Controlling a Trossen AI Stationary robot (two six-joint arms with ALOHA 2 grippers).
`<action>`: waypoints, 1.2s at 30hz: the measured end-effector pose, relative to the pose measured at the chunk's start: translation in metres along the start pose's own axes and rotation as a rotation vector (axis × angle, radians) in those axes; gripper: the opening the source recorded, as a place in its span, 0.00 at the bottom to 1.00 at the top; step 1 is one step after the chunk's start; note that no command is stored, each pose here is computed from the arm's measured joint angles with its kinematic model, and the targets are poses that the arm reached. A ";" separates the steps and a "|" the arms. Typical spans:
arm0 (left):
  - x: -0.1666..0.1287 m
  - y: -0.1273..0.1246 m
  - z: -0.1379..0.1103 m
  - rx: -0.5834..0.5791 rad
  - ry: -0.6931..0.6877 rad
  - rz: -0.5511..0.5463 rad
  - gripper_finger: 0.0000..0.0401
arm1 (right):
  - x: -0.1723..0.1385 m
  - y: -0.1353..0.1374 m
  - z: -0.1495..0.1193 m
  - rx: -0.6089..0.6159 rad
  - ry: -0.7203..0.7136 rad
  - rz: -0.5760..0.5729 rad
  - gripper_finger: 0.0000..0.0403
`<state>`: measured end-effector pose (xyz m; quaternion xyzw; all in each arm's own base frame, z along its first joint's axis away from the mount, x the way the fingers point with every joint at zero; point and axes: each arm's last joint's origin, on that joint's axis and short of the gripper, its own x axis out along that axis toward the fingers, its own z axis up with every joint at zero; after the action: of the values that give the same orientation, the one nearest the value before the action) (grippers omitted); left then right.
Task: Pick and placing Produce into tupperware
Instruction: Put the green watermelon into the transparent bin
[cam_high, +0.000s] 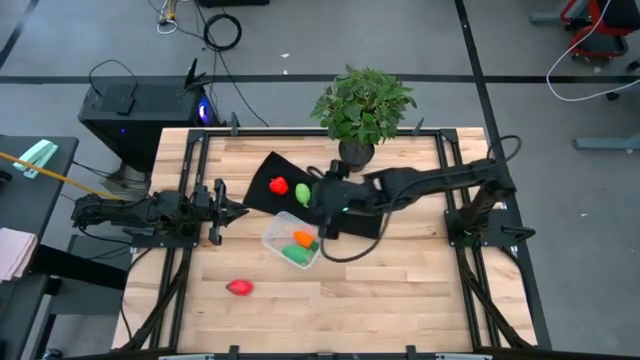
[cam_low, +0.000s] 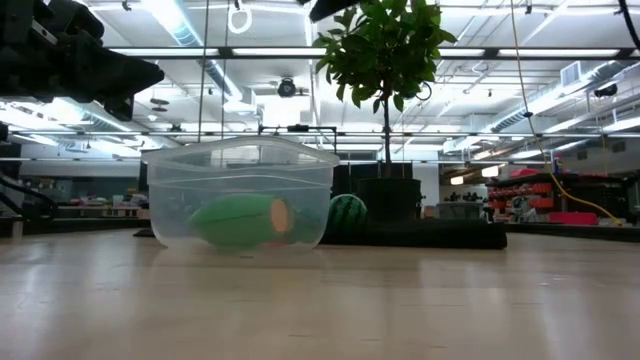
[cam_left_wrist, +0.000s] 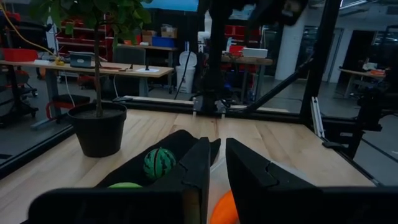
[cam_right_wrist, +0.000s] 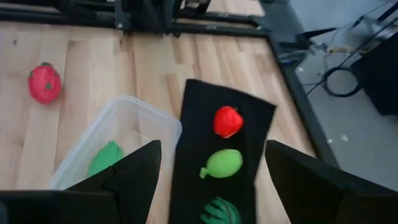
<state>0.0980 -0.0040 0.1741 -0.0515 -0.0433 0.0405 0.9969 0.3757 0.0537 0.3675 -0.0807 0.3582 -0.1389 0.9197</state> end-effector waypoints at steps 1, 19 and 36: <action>0.000 0.000 0.000 0.000 0.000 0.000 0.15 | -0.008 -0.002 0.000 -0.003 -0.007 -0.006 0.73; 0.000 0.000 0.000 0.001 0.002 0.000 0.15 | -0.082 -0.037 -0.111 0.127 -0.202 -0.211 0.73; 0.000 0.000 0.000 0.001 0.001 0.000 0.15 | -0.017 -0.051 -0.191 0.231 -0.207 -0.206 0.73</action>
<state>0.0980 -0.0040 0.1741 -0.0508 -0.0430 0.0408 0.9969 0.2237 0.0016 0.2516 -0.0246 0.2331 -0.2635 0.9358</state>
